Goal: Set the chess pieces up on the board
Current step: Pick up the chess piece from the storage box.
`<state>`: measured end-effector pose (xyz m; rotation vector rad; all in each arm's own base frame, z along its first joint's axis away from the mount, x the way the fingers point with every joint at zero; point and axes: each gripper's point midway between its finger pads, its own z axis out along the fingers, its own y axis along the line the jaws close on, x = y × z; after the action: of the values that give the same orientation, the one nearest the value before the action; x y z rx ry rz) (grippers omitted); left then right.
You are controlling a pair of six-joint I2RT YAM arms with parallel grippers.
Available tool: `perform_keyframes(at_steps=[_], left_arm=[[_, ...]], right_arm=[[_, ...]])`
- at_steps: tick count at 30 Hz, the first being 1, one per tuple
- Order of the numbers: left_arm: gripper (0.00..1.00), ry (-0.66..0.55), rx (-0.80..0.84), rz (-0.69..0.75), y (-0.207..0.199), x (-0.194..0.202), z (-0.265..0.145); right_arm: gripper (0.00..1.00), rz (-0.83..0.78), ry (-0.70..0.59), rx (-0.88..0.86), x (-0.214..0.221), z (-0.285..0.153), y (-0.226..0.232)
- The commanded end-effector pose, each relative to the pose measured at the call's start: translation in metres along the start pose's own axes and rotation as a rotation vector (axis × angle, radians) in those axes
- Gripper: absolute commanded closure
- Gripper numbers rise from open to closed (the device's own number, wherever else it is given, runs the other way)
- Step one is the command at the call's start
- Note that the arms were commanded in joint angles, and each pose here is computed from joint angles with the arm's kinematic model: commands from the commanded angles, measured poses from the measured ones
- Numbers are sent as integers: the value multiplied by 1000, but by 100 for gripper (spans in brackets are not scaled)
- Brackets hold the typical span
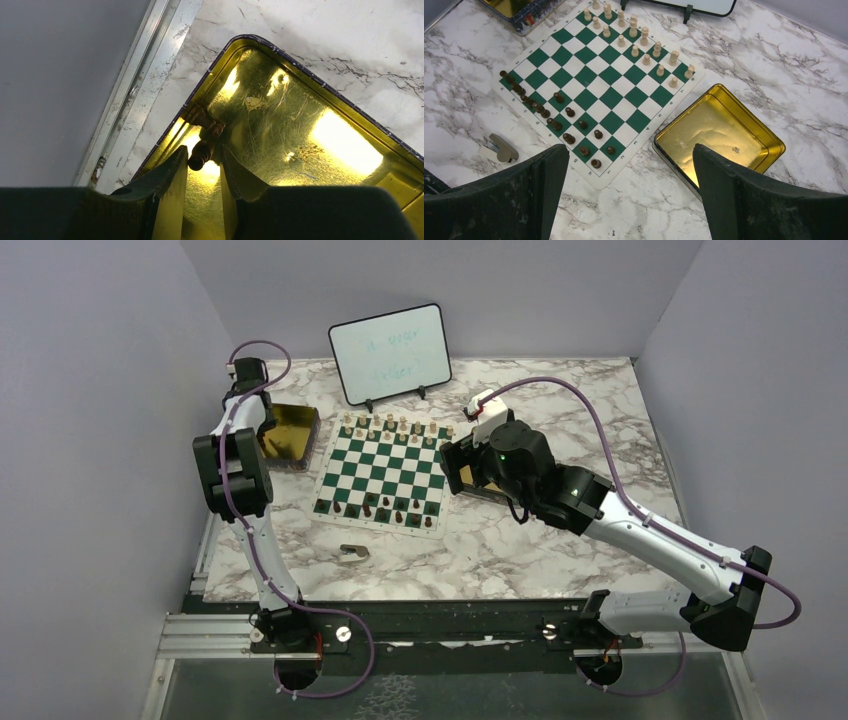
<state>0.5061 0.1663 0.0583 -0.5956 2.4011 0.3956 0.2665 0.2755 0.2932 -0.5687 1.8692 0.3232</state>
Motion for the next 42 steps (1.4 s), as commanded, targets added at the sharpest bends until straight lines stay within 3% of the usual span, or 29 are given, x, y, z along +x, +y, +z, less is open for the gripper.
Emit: perform_keyframes(at_steps=[1, 7, 13, 16, 28, 42], left_arm=[[70, 0, 1, -7, 3, -1, 2], [74, 17, 23, -32, 7, 6, 7], [93, -18, 77, -29, 0, -8, -3], [97, -32, 76, -31, 3, -16, -14], [97, -118, 67, -23, 16, -47, -65], [96, 39, 340, 75, -50, 15, -143]], right_arm=[[0, 27, -39, 1, -14, -4, 0], [0, 29, -37, -1, -13, -5, 0], [0, 35, -37, -6, -12, -5, 1], [0, 39, -38, -13, -13, -5, 3], [0, 30, -38, -20, -16, -10, 2], [0, 133, -35, -35, 6, -24, 0]])
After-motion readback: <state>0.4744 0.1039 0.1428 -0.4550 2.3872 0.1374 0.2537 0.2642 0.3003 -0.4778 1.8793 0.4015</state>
